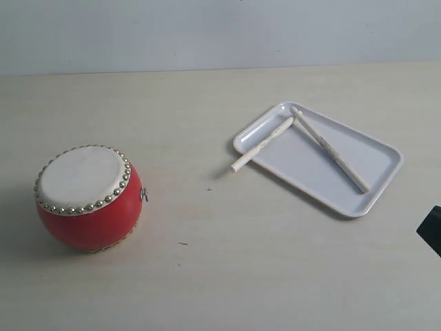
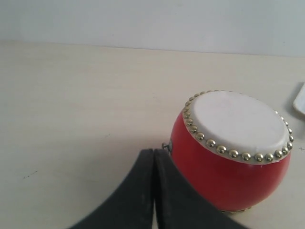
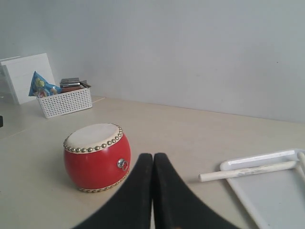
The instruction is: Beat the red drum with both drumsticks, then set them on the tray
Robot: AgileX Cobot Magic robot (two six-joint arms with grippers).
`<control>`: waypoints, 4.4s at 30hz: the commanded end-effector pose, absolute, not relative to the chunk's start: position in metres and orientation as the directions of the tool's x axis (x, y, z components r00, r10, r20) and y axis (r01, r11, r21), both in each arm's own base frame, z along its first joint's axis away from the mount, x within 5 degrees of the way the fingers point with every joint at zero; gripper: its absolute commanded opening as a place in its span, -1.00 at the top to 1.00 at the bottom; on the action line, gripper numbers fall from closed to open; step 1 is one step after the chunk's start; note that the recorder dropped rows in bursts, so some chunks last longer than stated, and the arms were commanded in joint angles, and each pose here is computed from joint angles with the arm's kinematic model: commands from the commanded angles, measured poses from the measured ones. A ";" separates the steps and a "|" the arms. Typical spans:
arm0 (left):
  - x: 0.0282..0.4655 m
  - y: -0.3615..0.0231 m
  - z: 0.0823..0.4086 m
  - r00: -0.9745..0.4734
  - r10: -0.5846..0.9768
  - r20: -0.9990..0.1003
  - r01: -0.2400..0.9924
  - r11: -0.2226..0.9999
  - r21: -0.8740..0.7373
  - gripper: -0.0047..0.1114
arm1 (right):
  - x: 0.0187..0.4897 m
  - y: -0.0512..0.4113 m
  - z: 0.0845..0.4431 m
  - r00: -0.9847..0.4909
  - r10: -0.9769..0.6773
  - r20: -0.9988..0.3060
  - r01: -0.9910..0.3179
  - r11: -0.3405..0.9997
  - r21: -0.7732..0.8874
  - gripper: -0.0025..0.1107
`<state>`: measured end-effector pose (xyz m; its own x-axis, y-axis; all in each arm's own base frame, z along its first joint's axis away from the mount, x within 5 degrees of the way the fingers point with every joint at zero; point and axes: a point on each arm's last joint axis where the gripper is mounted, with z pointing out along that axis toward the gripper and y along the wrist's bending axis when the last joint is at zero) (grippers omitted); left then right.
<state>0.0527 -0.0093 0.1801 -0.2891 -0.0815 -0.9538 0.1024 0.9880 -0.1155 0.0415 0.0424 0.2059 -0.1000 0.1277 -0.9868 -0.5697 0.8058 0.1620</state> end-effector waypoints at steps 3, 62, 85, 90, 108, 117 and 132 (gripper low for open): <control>0.053 -0.009 0.181 -0.277 -0.079 -0.958 0.101 0.989 -0.111 0.92 | 0.041 0.042 0.205 -0.097 0.124 -0.988 -0.570 0.806 0.157 0.96; 0.053 -0.009 0.181 -0.277 -0.079 -0.958 0.101 0.989 -0.111 0.92 | 0.052 0.017 0.189 -0.188 0.006 -0.982 -0.296 0.953 0.062 0.96; 0.053 -0.009 0.181 -0.277 -0.079 -0.958 0.101 0.989 -0.111 0.92 | 0.055 -0.001 0.187 -0.200 0.053 -0.978 0.029 0.998 0.048 0.96; 0.053 -0.009 0.181 -0.277 -0.079 -0.958 0.101 0.989 -0.111 0.92 | 0.055 -0.001 0.187 -0.196 0.055 -0.979 0.029 0.998 0.050 0.96; 0.053 -0.009 0.181 -0.277 -0.079 -0.958 0.101 0.989 -0.111 0.92 | 0.055 -0.001 0.187 -0.197 0.057 -0.979 0.030 0.998 0.052 0.96; 0.053 -0.009 0.181 -0.277 -0.077 -0.958 0.102 0.989 -0.109 0.92 | 0.055 -0.001 0.187 -0.194 0.060 -0.979 0.029 0.998 0.055 0.96; 0.053 -0.009 0.181 -0.277 -0.079 -0.958 0.101 0.989 -0.111 0.92 | 0.055 -0.001 0.188 -0.194 0.062 -0.979 0.029 0.998 0.057 0.96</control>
